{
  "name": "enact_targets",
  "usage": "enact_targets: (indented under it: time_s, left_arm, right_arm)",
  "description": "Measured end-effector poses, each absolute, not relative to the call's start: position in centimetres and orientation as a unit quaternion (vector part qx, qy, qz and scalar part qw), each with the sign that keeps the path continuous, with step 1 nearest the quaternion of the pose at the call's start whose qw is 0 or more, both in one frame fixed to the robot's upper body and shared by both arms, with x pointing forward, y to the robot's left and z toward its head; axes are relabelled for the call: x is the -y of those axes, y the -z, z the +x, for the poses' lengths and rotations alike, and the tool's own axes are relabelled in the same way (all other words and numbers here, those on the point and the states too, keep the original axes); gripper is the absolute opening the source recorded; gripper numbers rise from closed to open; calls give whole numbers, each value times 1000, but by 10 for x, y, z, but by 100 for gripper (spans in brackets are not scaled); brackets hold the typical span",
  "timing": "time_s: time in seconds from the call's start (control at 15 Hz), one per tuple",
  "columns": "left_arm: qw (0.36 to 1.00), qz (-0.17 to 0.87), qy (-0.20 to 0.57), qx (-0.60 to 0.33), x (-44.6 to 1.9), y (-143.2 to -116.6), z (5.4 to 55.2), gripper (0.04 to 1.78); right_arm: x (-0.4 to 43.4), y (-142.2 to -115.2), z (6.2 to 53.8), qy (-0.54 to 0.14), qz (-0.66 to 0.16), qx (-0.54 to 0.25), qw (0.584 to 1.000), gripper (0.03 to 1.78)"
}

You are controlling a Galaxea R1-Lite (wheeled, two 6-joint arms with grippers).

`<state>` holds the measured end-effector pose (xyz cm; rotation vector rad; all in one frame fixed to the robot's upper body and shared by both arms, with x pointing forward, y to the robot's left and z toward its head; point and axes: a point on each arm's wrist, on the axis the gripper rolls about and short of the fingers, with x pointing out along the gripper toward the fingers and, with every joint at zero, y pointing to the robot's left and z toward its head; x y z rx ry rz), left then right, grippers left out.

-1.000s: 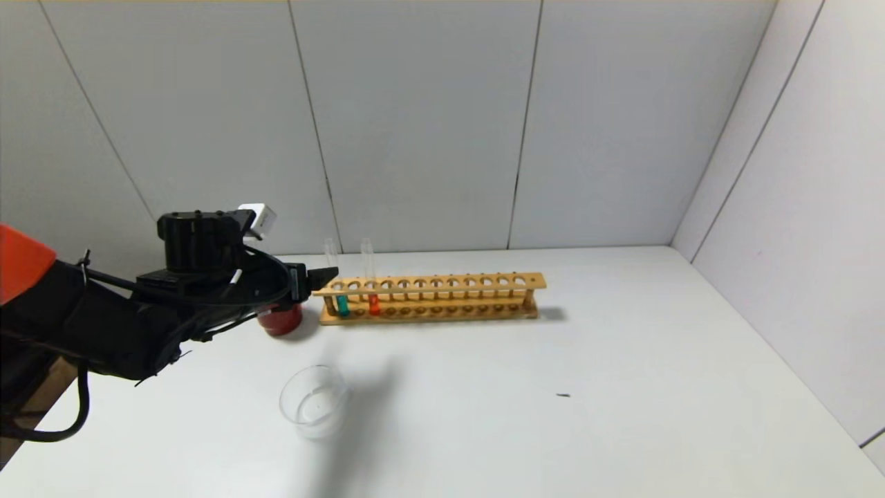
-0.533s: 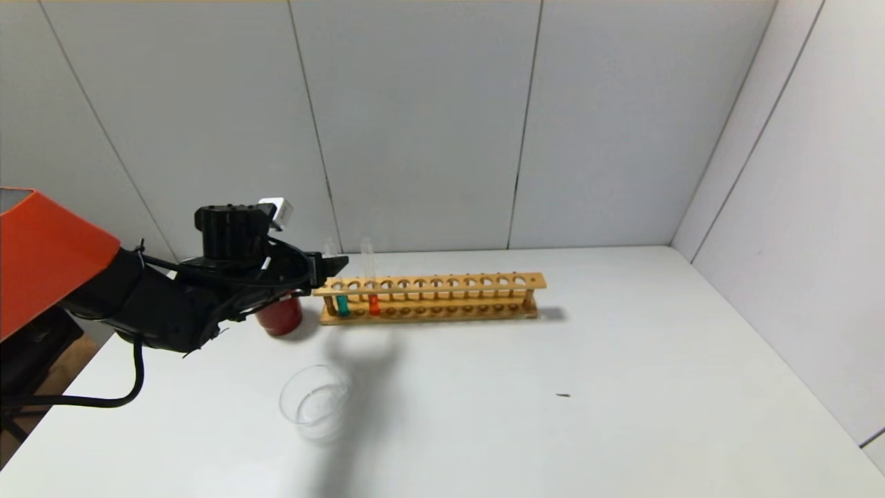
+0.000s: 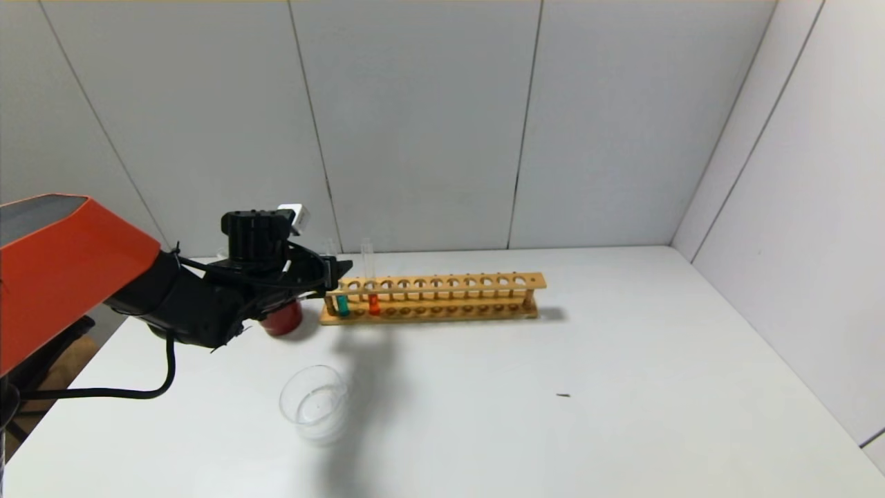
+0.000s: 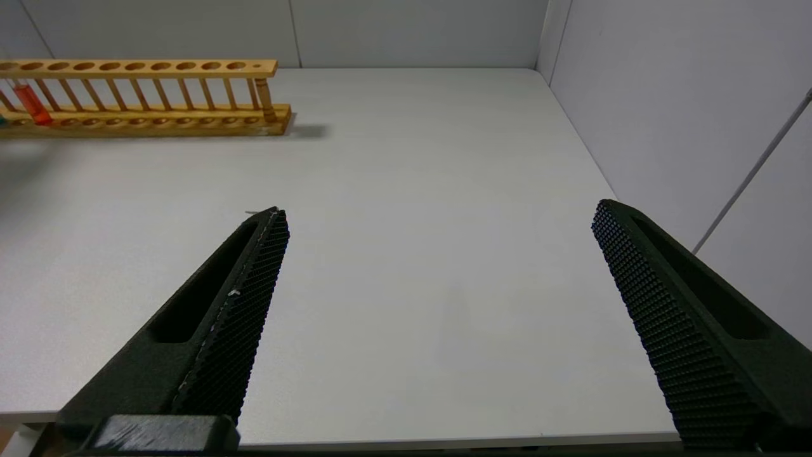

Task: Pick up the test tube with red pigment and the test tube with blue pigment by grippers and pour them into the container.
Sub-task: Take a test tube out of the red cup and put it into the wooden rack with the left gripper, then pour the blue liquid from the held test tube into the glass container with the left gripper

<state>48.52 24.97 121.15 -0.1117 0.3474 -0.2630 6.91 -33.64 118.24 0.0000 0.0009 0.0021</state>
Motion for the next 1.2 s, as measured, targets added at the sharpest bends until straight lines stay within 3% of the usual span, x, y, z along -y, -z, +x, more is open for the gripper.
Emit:
enact_targets:
  time_s: [0.2,0.33,0.67,1.2]
  left_arm:
    - [977,-52,124,-168,-246,-1214,487,53]
    - [977,-48,120,-170,-242,-1215,488,33]
    - [980,-41,110,-162,-233,-1239,487,32]
    - [989,-32,110,-94,-243,-1361,446,32]
  right_arm:
    - [336,-1182,69,-1,0,-1,1000,175]
    - [336,-1182,69,-1,0,0,1000,175]
    - [336,-1182,69,-1,0,-1,1000,175]
    - [336,-1182,69,-1,0,0,1000,175]
